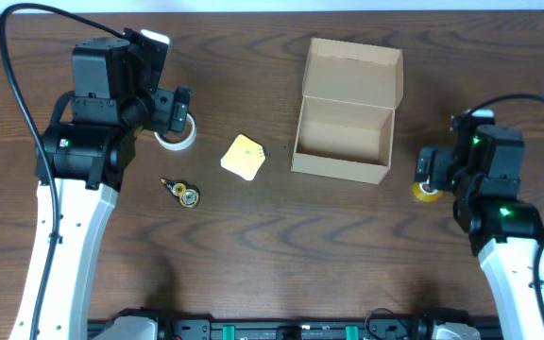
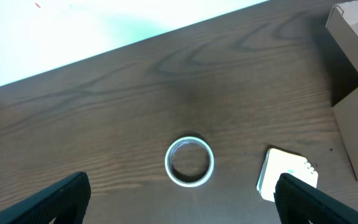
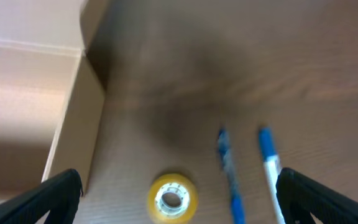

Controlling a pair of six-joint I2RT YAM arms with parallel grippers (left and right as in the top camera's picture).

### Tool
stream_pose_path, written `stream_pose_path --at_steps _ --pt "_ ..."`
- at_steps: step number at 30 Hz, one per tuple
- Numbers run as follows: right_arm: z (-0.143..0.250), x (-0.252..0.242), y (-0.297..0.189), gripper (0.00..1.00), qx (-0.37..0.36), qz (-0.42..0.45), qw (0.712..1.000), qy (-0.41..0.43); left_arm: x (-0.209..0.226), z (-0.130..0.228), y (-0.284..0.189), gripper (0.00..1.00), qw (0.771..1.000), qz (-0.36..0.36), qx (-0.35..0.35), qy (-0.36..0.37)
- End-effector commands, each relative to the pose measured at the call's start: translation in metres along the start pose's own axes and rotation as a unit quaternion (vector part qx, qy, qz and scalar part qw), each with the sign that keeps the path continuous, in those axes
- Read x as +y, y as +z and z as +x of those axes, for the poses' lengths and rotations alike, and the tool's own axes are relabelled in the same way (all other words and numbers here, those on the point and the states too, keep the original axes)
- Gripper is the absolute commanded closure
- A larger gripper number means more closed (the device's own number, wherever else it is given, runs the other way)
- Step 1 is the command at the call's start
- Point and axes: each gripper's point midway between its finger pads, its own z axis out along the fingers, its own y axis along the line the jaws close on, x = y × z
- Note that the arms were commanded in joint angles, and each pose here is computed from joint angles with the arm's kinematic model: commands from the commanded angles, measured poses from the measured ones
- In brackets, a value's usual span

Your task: Pack container

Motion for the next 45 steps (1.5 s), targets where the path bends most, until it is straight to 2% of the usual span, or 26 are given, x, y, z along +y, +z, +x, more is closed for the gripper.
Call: stream_pose_path --at_steps 1,5,9,16,26,36,45 --pt "0.012 0.016 -0.002 0.01 0.027 -0.047 0.997 0.052 -0.002 0.001 0.003 0.05 1.0 0.006 0.003 -0.006" --pt "0.031 0.029 -0.005 0.01 0.067 -0.084 0.993 0.058 -0.002 0.001 0.003 0.05 1.0 0.007 0.003 -0.006" --pt "0.058 0.029 -0.01 0.01 0.127 -0.076 0.985 0.094 -0.002 0.001 0.003 0.05 1.0 0.006 0.004 -0.006" --pt "0.078 -0.014 -0.006 0.01 0.159 0.059 0.978 0.122 -0.005 0.001 0.003 0.05 1.0 0.015 0.002 -0.006" --pt "0.111 -0.006 0.034 0.02 0.252 0.041 0.956 0.142 -0.005 0.001 0.003 0.04 1.0 0.015 0.002 -0.006" --pt "0.085 -0.006 0.041 0.01 0.213 0.035 0.966 0.142 -0.005 0.001 0.003 0.05 1.0 0.015 0.001 -0.006" --pt "0.03 -0.008 0.035 0.01 0.153 0.022 0.981 0.117 -0.005 -0.001 0.003 0.05 1.0 0.014 -0.002 -0.023"
